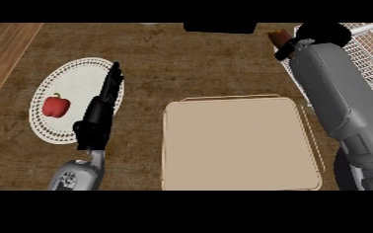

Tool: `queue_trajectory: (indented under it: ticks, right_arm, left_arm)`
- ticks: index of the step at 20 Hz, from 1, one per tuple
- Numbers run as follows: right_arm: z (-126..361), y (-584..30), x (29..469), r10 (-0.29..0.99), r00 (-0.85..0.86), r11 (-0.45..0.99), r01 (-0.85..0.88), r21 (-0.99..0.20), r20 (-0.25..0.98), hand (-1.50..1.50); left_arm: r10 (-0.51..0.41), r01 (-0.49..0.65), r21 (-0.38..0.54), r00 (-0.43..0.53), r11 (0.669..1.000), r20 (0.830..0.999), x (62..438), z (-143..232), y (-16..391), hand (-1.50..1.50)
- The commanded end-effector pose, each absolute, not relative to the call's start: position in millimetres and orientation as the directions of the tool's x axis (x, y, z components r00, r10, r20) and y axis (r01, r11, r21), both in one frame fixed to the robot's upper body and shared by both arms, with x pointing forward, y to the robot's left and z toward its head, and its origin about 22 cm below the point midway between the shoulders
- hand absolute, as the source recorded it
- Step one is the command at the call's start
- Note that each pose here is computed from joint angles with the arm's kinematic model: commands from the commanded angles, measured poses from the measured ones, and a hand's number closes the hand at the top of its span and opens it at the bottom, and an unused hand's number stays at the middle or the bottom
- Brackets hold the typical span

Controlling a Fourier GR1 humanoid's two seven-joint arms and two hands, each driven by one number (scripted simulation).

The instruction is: Pick the sweet potato from the tray and place it in the tiered basket

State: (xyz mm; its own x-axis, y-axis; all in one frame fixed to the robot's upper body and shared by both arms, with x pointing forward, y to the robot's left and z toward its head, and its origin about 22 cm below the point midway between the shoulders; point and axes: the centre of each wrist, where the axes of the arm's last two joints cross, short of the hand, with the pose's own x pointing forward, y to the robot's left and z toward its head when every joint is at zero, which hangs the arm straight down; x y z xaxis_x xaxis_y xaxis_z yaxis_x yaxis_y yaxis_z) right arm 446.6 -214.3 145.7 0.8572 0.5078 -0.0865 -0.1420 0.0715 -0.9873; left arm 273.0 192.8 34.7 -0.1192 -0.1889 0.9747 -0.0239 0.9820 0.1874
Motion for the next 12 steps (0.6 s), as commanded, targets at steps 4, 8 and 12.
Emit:
queue_trajectory:
  ticks: [4,8,12]
  right_arm:
    - [235,-211,470,0.216,0.976,-0.034,0.032,-0.999,0.024,1.5]
    - [264,-208,476,0.188,0.982,-0.068,0.038,-0.997,0.025,1.5]
    - [304,-215,474,0.158,0.976,-0.078,0.163,-0.983,0.15,1.5]
  left_arm:
    - [-0.19,-0.001,0.191,-0.111,0.982,0.975,273,28,187,0.0]
    - [-0.193,-0.012,0.192,-0.103,0.981,0.976,278,31,186,0.0]
    - [-0.194,0.0,0.195,-0.111,0.981,0.975,277,35,192,0.0]
